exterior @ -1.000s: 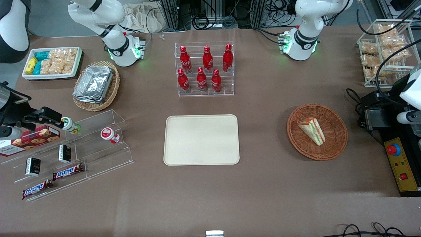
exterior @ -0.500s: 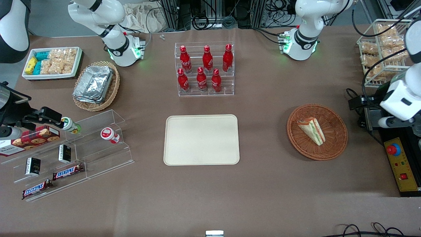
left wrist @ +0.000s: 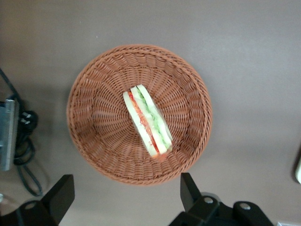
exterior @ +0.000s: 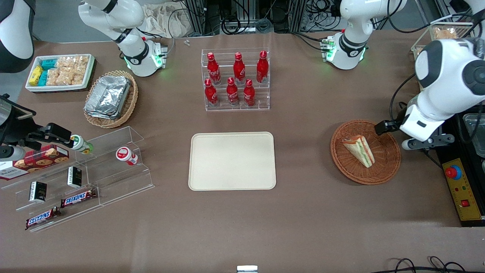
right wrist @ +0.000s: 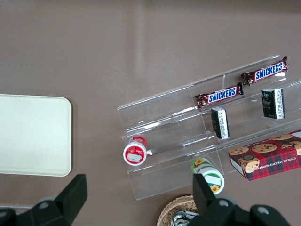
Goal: Place sandwich from basket to tray
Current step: 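Lower the open left gripper around the wrapped sandwich and close it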
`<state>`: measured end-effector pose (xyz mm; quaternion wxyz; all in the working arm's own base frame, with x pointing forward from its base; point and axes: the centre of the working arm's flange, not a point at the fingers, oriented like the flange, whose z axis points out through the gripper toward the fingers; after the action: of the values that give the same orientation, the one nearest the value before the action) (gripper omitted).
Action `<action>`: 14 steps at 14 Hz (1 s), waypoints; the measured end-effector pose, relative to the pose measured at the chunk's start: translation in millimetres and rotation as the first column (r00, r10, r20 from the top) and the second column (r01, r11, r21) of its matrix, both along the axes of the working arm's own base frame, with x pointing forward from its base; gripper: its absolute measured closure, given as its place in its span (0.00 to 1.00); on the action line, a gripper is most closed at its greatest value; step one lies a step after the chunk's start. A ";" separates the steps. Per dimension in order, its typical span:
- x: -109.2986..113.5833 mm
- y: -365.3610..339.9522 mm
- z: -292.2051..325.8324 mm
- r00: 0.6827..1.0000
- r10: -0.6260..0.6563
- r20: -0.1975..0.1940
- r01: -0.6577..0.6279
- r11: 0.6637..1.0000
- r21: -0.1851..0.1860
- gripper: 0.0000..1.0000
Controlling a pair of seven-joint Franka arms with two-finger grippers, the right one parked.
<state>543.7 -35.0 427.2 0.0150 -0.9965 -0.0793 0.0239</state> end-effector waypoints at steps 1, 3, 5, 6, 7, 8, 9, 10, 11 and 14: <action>-4.0 0.0 -15.8 1.000 0.012 0.010 -0.012 1.000 -0.002 0.00; -12.3 0.2 -42.7 0.998 0.056 0.005 -0.056 0.998 -0.011 0.00; -13.0 -6.4 -60.6 0.985 0.175 0.003 -0.175 0.984 -0.012 0.02; -11.9 -13.8 -68.6 0.974 0.227 0.002 -0.227 0.974 -0.013 0.02; -11.3 -20.1 -77.6 0.966 0.259 -0.004 -0.259 0.966 -0.013 0.02; -10.6 -23.7 -86.8 0.960 0.281 -0.013 -0.281 0.960 -0.013 0.02; -9.3 -24.8 -96.1 0.953 0.303 -0.019 -0.304 0.953 -0.014 0.02; -7.9 -24.8 -104.7 0.946 0.322 -0.025 -0.322 0.946 -0.016 0.04; -6.5 -24.7 -112.8 0.942 0.333 -0.029 -0.334 0.942 -0.018 0.04; -2.7 -24.2 -132.7 0.937 0.349 -0.030 -0.350 0.936 -0.029 0.04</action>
<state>541.0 -59.3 294.5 -0.0053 -0.9663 -0.2544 0.0396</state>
